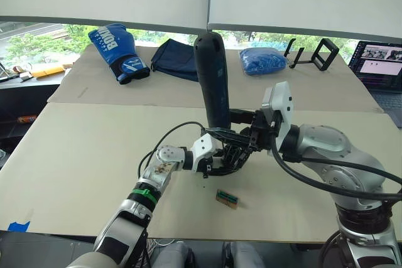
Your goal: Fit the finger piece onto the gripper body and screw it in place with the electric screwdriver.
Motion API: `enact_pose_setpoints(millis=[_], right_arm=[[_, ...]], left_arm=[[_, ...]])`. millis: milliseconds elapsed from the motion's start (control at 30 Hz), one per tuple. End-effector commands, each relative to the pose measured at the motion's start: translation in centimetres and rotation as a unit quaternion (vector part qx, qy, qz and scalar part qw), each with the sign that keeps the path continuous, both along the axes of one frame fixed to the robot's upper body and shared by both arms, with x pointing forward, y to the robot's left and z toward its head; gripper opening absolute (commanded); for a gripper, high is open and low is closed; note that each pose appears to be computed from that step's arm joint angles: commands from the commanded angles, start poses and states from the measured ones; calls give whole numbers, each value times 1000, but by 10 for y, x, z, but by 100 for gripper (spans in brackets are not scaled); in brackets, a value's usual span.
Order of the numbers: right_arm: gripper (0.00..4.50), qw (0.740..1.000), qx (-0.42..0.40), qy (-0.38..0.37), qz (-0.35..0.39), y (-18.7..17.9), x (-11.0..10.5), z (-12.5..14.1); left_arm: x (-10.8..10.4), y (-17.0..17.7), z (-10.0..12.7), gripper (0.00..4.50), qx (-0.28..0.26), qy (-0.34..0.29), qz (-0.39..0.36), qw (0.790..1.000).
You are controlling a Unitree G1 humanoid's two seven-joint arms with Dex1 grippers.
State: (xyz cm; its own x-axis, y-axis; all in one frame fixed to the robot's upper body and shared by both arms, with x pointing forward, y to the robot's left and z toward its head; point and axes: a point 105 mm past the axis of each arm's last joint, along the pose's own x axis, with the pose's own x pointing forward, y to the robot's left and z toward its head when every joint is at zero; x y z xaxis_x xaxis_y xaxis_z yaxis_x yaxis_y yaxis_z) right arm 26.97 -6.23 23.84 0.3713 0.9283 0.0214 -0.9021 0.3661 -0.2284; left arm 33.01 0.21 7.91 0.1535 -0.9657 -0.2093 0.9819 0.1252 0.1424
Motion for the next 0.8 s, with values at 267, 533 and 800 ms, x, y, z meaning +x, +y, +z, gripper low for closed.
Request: enact_pose_setpoints(millis=[267, 533, 800], right_arm=[[190, 999, 6, -30, -15, -14, 2, 1], [190, 999, 26, 26, -26, -19, 12, -14], [190, 997, 22, 75, -8, -14, 10, -30]], left_arm=[[6, -6, 27, 229, -29, -39, -5, 999], [8, -6, 27, 229, -27, -40, -7, 999], [9, -5, 29, 229, -27, -41, -5, 999]])
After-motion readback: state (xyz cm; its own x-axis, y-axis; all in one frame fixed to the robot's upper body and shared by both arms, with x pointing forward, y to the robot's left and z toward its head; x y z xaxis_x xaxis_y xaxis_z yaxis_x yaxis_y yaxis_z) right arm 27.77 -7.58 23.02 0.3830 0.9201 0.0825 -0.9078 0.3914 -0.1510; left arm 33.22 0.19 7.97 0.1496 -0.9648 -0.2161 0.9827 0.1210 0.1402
